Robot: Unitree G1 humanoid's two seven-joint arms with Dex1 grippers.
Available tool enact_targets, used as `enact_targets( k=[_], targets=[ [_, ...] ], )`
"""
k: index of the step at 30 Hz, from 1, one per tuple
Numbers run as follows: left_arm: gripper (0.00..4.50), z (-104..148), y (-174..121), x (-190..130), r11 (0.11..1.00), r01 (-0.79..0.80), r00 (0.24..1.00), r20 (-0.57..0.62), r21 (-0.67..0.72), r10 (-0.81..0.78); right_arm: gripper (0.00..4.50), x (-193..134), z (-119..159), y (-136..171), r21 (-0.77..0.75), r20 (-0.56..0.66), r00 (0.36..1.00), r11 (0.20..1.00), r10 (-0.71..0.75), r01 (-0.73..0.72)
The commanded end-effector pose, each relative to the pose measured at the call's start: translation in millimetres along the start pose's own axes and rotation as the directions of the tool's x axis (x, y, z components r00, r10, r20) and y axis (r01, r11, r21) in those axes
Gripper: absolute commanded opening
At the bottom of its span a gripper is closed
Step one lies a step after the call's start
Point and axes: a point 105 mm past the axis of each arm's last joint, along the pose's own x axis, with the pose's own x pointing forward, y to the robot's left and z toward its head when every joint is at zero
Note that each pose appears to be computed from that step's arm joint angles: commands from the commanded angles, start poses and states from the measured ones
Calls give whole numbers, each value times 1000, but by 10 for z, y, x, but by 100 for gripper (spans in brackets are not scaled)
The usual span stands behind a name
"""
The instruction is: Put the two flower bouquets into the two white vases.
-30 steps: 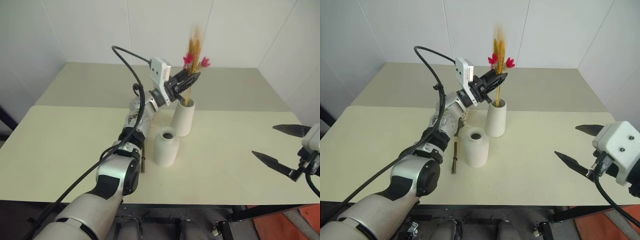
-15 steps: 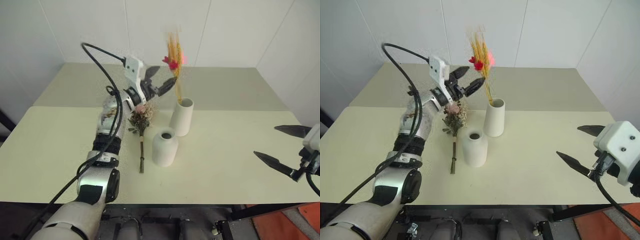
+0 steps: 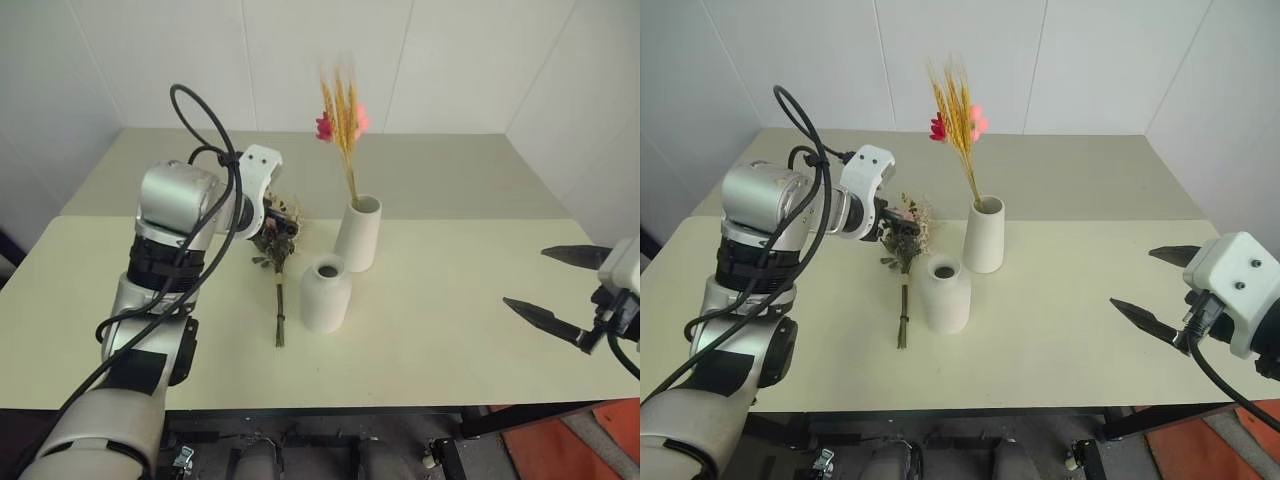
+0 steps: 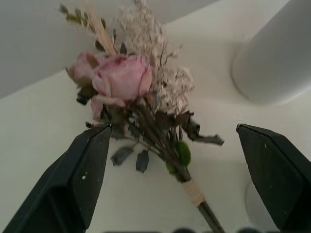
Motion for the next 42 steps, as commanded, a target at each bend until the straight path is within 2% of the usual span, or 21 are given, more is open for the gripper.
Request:
enact_targets(
  k=[1,6,11,18,22,30,31,33,35,39,41,42],
  targets=[
    [449,-74,-35,38,998,52,997,-58,-18,-53,450,-11,75,-44,-40,22,1000,999,-12,13],
    [449,-300,-152,181,987,140,973,-174,-76,-151,450,-15,83,-46,-44,21,1000,999,-15,16],
    [449,-527,-196,325,986,119,955,-259,-113,-145,450,-65,61,-29,-38,5,1000,999,-28,28],
    [449,-537,-229,448,972,78,946,-291,-221,-142,450,-96,49,-23,-34,-5,999,999,-35,34],
    [362,-492,-286,475,961,86,943,-290,-263,-164,450,-105,44,-30,-36,-9,999,999,-37,37],
    [97,-470,-228,490,958,37,956,-268,-283,-116,450,-97,39,-52,-40,-7,999,999,-37,37],
    [67,-437,-204,478,961,19,964,-249,-276,-90,450,-93,42,-54,-41,-6,999,998,-37,37],
    [12,-234,26,468,967,-131,991,-56,-220,122,450,-89,45,-60,-44,-4,999,998,-37,37],
    [12,-98,159,408,952,-223,967,78,-209,244,450,-93,44,-63,-46,-4,999,998,-38,38],
    [12,160,590,94,904,-276,896,252,-326,364,450,-107,33,-52,-42,-6,999,998,-38,37],
    [12,289,730,-69,887,-333,837,333,-320,435,450,-107,28,-54,-42,-7,999,998,-37,37],
    [12,449,782,-217,880,-307,787,423,-363,449,450,-103,26,-54,-42,-7,999,998,-36,36]
  ],
)
